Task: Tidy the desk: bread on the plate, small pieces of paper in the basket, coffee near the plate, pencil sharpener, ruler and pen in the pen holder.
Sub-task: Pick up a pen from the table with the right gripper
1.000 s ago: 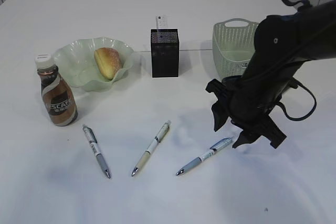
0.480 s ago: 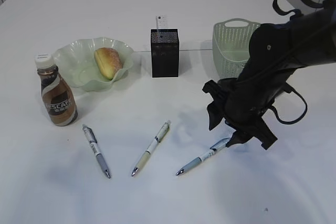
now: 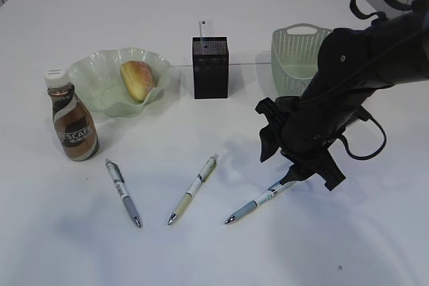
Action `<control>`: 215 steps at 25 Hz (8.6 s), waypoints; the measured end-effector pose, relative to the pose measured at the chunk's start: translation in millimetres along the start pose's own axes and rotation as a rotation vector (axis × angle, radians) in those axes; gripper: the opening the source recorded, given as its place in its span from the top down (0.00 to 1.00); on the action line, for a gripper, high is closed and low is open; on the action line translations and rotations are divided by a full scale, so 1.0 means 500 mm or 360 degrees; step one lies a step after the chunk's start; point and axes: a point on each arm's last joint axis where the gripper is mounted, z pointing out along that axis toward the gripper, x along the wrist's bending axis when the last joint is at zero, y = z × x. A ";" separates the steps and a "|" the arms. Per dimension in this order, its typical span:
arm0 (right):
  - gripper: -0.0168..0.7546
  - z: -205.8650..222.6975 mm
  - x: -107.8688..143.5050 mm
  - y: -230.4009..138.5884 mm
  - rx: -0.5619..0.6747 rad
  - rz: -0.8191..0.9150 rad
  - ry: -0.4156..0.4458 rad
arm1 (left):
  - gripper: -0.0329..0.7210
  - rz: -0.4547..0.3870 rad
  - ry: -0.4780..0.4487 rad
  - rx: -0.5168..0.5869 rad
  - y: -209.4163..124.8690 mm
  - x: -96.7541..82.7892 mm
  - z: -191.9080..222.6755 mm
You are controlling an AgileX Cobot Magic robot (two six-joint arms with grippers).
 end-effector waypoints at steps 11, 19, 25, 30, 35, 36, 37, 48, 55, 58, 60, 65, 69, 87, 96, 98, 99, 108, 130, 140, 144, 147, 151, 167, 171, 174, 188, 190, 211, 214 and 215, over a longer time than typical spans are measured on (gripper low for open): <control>0.37 0.003 -0.004 -0.001 0.0014 0.0002 -0.0035 | 0.51 0.0000 0.0005 0.0033 -0.004 0.001 0.000; 0.35 0.028 -0.010 0.001 0.0026 0.0009 -0.0089 | 0.51 0.0000 0.0007 0.0041 -0.005 0.001 0.000; 0.35 0.044 -0.012 0.003 0.0025 0.0017 -0.0097 | 0.51 0.0000 0.0007 0.0045 -0.005 0.001 0.000; 0.35 0.056 -0.015 0.003 0.0039 0.0035 -0.0118 | 0.51 0.0000 0.0008 0.0050 -0.006 0.001 0.000; 0.35 0.060 -0.016 0.003 0.0040 0.0042 -0.0125 | 0.51 0.0000 0.0009 0.0056 -0.006 0.001 0.000; 0.35 0.060 -0.015 0.004 0.0038 0.0043 -0.0122 | 0.51 0.0000 0.0009 0.0056 -0.006 0.001 0.000; 0.35 0.061 -0.016 0.004 0.0039 0.0044 -0.0124 | 0.51 0.0000 0.0009 0.0056 -0.006 0.001 0.000; 0.35 0.070 -0.015 0.005 0.0045 0.0067 -0.0150 | 0.51 0.0000 0.0010 0.0064 -0.007 0.001 0.000; 0.35 0.068 -0.028 0.001 0.0082 0.0051 -0.0274 | 0.51 0.0000 0.0011 0.0068 -0.008 0.001 0.000; 0.35 0.067 -0.031 0.000 0.0087 0.0040 -0.0308 | 0.51 0.0000 0.0013 0.0077 -0.009 0.001 0.000; 0.35 0.066 -0.034 0.000 0.0091 0.0045 -0.0332 | 0.51 0.0000 0.0013 0.0080 -0.009 0.001 0.000; 0.35 0.059 -0.020 0.007 0.0038 0.0044 -0.0313 | 0.51 0.0000 0.0014 0.0083 -0.010 0.002 0.000; 0.35 0.043 0.007 0.019 -0.0045 0.0037 -0.0256 | 0.51 0.0000 0.0014 0.0083 -0.010 0.002 0.000; 0.35 0.049 -0.003 0.015 -0.0001 0.0080 -0.0354 | 0.51 0.0000 0.0014 0.0083 -0.010 0.002 0.000; 0.35 0.068 0.020 0.012 0.0078 0.0138 -0.0335 | 0.51 0.0020 0.0054 0.0077 -0.009 0.006 0.000; 0.35 0.073 0.020 0.011 0.0098 0.0138 -0.0363 | 0.51 0.0023 0.0060 0.0076 -0.009 0.007 0.000; 0.35 0.074 0.017 0.011 0.0107 0.0136 -0.0385 | 0.51 0.0024 0.0062 0.0075 -0.009 0.007 0.000; 0.35 0.082 0.011 0.009 0.0133 0.0143 -0.0434 | 0.54 0.0026 0.0066 0.0072 -0.008 0.008 0.000; 0.74 0.079 0.005 0.006 0.0170 0.0053 -0.0493 | 0.59 0.0030 0.0068 0.0048 -0.005 0.008 0.000; 0.79 0.077 0.003 0.009 0.0183 -0.0214 -0.0506 | 0.59 0.0030 0.0068 0.0048 -0.005 0.008 0.000; 0.79 0.075 -0.002 0.010 0.0209 -0.0363 -0.0553 | 0.60 0.0030 0.0066 0.0039 -0.004 0.008 0.000; 0.79 0.075 -0.003 0.011 0.0222 -0.0466 -0.0557 | 0.60 0.0030 0.0063 0.0020 -0.002 0.007 0.000; 0.79 0.075 -0.004 0.011 0.0242 -0.0592 -0.0555 | 0.60 0.0030 0.0062 0.0014 -0.001 0.007 0.000; 0.79 0.071 -0.013 0.010 0.0407 -0.1289 -0.0574 | 0.60 0.0030 0.0061 0.0010 -0.001 0.007 0.000; 0.79 0.059 0.008 0.015 0.0419 -0.1578 -0.0517 | 0.60 0.0030 0.0061 0.0010 -0.001 0.007 0.000; 0.79 0.047 0.028 0.020 0.0381 -0.1676 -0.0480 | 0.60 0.0030 0.0061 0.0010 -0.001 0.007 0.000; 0.79 0.007 0.083 0.042 0.0197 -0.1964 -0.0445 | 0.60 0.0030 0.0061 0.0010 -0.001 0.007 0.000; 0.79 0.007 0.087 0.043 0.0171 -0.1970 -0.0419 | 0.60 0.0029 0.0059 0.0010 -0.001 0.007 0.000; 0.79 -0.045 0.171 0.053 -0.0130 -0.2038 -0.0145 | 0.60 0.0030 0.0054 -0.0017 0.002 0.006 0.000; 0.79 -0.075 0.203 0.056 -0.0249 -0.2049 -0.0044 | 0.60 0.0030 0.0052 -0.0026 0.003 0.006 0.000; 0.79 -0.081 0.210 0.057 -0.0286 -0.2051 -0.0013 | 0.60 0.0030 0.0052 -0.0030 0.004 0.006 0.000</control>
